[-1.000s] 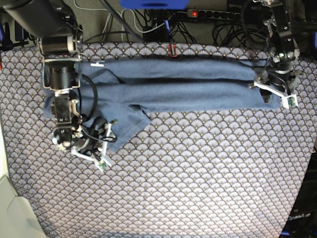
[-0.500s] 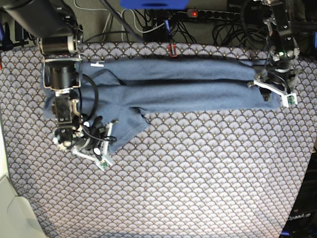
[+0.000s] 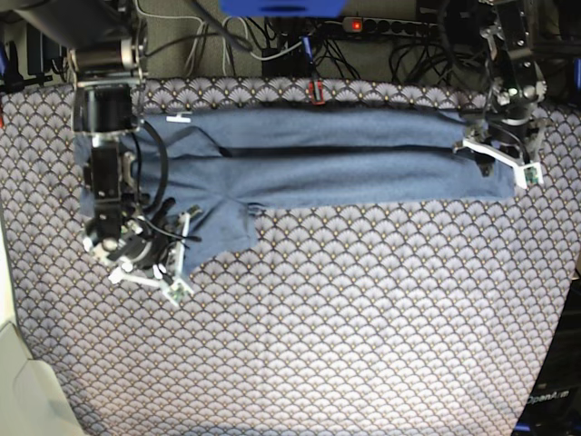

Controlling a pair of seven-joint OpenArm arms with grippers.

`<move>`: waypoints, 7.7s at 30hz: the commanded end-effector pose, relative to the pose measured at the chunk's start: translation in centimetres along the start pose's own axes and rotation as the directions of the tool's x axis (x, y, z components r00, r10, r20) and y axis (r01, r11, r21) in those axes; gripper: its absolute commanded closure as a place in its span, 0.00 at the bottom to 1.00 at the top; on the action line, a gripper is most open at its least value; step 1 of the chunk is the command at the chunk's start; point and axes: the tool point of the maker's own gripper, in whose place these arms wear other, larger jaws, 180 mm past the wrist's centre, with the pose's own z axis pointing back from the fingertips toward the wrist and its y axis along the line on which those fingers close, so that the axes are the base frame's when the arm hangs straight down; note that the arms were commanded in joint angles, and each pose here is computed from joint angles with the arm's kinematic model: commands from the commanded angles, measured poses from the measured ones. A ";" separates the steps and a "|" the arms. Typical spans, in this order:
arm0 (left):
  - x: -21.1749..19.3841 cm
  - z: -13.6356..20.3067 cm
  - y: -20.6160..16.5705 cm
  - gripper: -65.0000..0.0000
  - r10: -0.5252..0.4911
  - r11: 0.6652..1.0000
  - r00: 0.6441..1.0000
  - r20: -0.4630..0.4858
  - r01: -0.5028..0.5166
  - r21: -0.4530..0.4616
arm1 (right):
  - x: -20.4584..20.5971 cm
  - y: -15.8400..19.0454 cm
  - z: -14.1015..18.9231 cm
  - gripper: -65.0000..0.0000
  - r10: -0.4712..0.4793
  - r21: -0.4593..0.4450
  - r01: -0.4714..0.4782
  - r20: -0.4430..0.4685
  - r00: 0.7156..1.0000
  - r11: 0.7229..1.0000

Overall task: Fold the T-shirt properly
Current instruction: 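Grasp the hanging sleeve flap with the right gripper, then tuck the sleeve flap onto the shirt band with the right gripper, then grasp the band's end with the left gripper and drag it toward the right gripper, then fold the band's end over toward the right gripper with the left gripper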

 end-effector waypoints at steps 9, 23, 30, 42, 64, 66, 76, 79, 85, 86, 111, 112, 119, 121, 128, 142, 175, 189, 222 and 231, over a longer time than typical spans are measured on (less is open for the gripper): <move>1.3 -0.3 0.5 0.49 -0.010 1.000 0.999 0.039 0.010 0.007 | -0.6 0.4 6.4 1.00 0.082 -0.133 -0.079 0.017 0.996 0.988; -0.3 -1.4 0.6 0.49 0.005 1.000 1.000 -0.009 -0.005 0.009 | -7.5 2.1 10.0 1.00 0.026 -0.166 -0.039 -0.079 0.996 0.985; -0.5 -1.4 0.6 0.49 0.004 1.000 1.000 -0.013 -0.004 0.010 | -8.8 3.4 9.8 1.00 0.013 -0.137 -0.027 -0.104 0.995 0.990; -1.2 -0.9 1.1 0.49 0.002 1.000 1.000 -0.027 -0.001 0.017 | -8.7 4.0 9.6 0.88 -0.002 -0.126 -0.011 -0.102 0.995 0.992; 0.2 0.0 0.6 0.40 -0.006 1.000 1.000 0.016 0.006 0.010 | -8.7 4.1 9.6 0.51 -0.002 -0.124 -0.010 -0.098 0.995 0.992; 0.2 0.0 0.6 0.40 -0.005 1.000 1.000 0.016 0.005 0.011 | -8.7 4.1 9.6 0.51 -0.002 -0.124 -0.010 -0.098 0.995 0.992; -1.1 -0.4 3.3 0.40 0.034 0.997 0.999 -0.016 -0.033 0.075 | -8.7 4.1 9.6 0.51 -0.002 -0.124 -0.010 -0.098 0.995 0.992; -1.3 -1.1 3.6 0.40 0.057 0.995 0.998 -0.028 -0.055 0.084 | -8.8 4.0 9.6 0.51 -0.002 -0.123 -0.011 -0.101 0.995 0.992; -2.2 -1.5 3.4 0.40 0.065 0.995 0.997 -0.048 -0.061 0.077 | -9.0 4.1 9.4 0.51 -0.004 -0.119 -0.009 -0.105 0.994 0.993; -2.2 -1.5 3.4 0.40 0.067 0.995 0.997 -0.047 -0.063 0.077 | -9.0 4.1 9.4 0.51 -0.004 -0.119 -0.009 -0.105 0.994 0.993; -6.1 -2.8 0.5 0.40 0.047 0.999 0.987 -0.156 -0.045 0.014 | -8.8 4.2 9.4 0.51 0.000 -0.118 -0.012 -0.102 0.995 0.993; -6.3 -2.9 0.6 0.41 0.049 0.999 0.986 -0.157 -0.047 0.015 | -8.8 4.2 9.4 0.51 0.000 -0.118 -0.012 -0.102 0.995 0.993; -7.1 -2.9 -0.7 0.80 0.031 0.999 0.988 -0.153 -0.034 -0.014 | -8.8 4.2 9.4 0.51 0.000 -0.118 -0.012 -0.102 0.995 0.993; -7.1 -2.9 -0.7 0.93 0.033 0.999 0.988 -0.153 -0.036 -0.013 | -8.7 4.1 9.4 0.51 0.000 -0.119 -0.012 -0.101 0.995 0.993; -7.0 -2.8 -0.7 0.99 0.032 0.999 0.989 -0.148 -0.035 -0.015 | -8.8 4.2 9.4 0.51 0.000 -0.118 -0.012 -0.102 0.995 0.993; 0.5 2.5 -11.1 0.99 -0.019 0.968 0.996 0.085 0.039 -0.247 | -8.9 4.1 9.4 0.51 0.002 -0.118 -0.014 -0.105 0.995 0.993; 3.3 9.8 -27.3 0.99 -0.132 0.927 0.967 0.217 0.198 -0.319 | -9.1 4.2 9.3 0.51 0.001 -0.115 -0.014 -0.111 0.994 0.993; 4.8 11.9 -29.8 0.99 -0.035 0.937 0.969 0.243 0.117 -0.330 | -9.2 4.2 9.4 0.51 0.001 -0.115 -0.014 -0.113 0.994 0.993; 2.0 12.8 -35.1 0.95 -0.159 0.867 0.939 0.306 0.281 -0.412 | -9.6 4.0 9.5 0.51 0.012 -0.115 -0.026 -0.124 0.992 0.993; 0.6 13.1 -36.4 0.71 -0.106 0.838 0.977 0.185 0.187 -0.513 | -9.8 4.3 9.5 0.51 0.012 -0.109 -0.026 -0.130 0.991 0.994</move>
